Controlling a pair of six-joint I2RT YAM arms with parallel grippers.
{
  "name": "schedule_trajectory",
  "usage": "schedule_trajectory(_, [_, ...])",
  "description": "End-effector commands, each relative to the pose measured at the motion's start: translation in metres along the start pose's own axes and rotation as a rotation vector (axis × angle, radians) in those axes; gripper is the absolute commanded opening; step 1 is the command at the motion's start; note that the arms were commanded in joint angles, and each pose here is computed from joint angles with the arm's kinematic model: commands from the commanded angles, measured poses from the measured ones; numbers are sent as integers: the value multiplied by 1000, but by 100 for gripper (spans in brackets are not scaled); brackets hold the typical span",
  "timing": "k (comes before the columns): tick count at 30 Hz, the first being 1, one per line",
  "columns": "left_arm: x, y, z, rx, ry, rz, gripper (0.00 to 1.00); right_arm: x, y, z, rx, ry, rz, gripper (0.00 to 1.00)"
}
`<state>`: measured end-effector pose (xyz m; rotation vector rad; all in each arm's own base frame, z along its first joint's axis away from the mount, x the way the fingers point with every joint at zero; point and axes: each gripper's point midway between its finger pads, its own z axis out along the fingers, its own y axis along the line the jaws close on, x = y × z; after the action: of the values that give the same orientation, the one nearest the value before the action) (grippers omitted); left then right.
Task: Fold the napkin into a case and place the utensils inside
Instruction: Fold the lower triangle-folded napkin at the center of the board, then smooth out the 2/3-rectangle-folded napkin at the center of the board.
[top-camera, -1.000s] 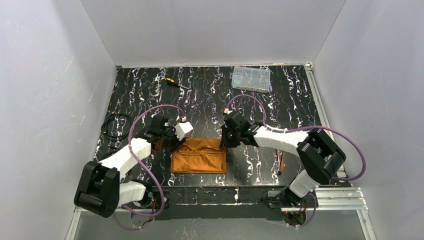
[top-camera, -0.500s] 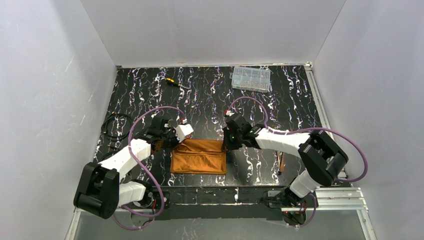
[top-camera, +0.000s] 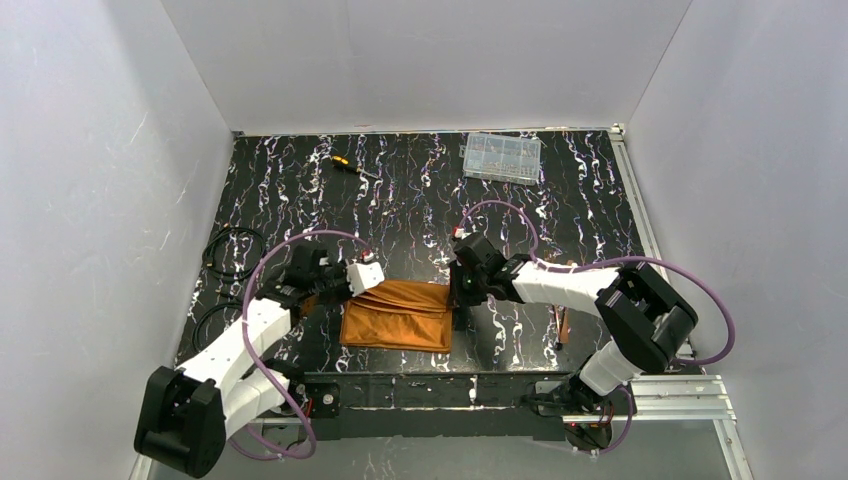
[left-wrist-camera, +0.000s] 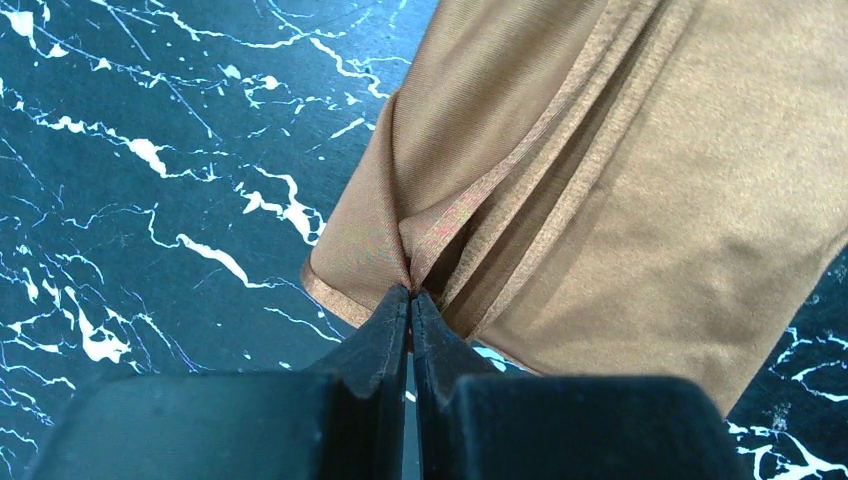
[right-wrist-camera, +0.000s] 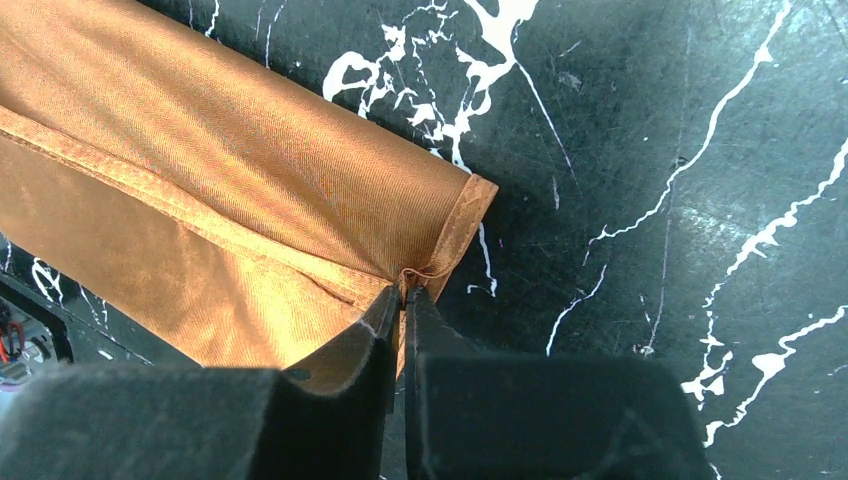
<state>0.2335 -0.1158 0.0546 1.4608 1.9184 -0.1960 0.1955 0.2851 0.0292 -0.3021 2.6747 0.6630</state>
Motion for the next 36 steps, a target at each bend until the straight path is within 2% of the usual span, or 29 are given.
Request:
schedule_trajectory(1, [9, -17, 3, 41, -24, 103, 0, 3, 1, 0, -11, -8, -7, 15])
schedule_trajectory(5, [22, -29, 9, 76, -15, 188, 0, 6, 2, 0, -24, 8, -11, 22])
schedule_trajectory(11, [39, -37, 13, 96, 10, 303, 0, 1, 33, -19, -155, 51, -80, 40])
schedule_trajectory(22, [47, -43, 15, 115, 16, 400, 0, -5, 113, -69, -559, 176, -212, 41])
schedule_trajectory(26, [47, -44, 14, 119, 13, 413, 0, -17, 131, -53, -632, 208, -196, 41])
schedule_trajectory(29, [48, -47, 14, 124, 10, 420, 0, -19, 134, -21, -645, 250, -167, 39])
schedule_trajectory(36, [46, -39, 13, 83, 16, 394, 0, -8, 136, 33, -770, 291, -51, 26])
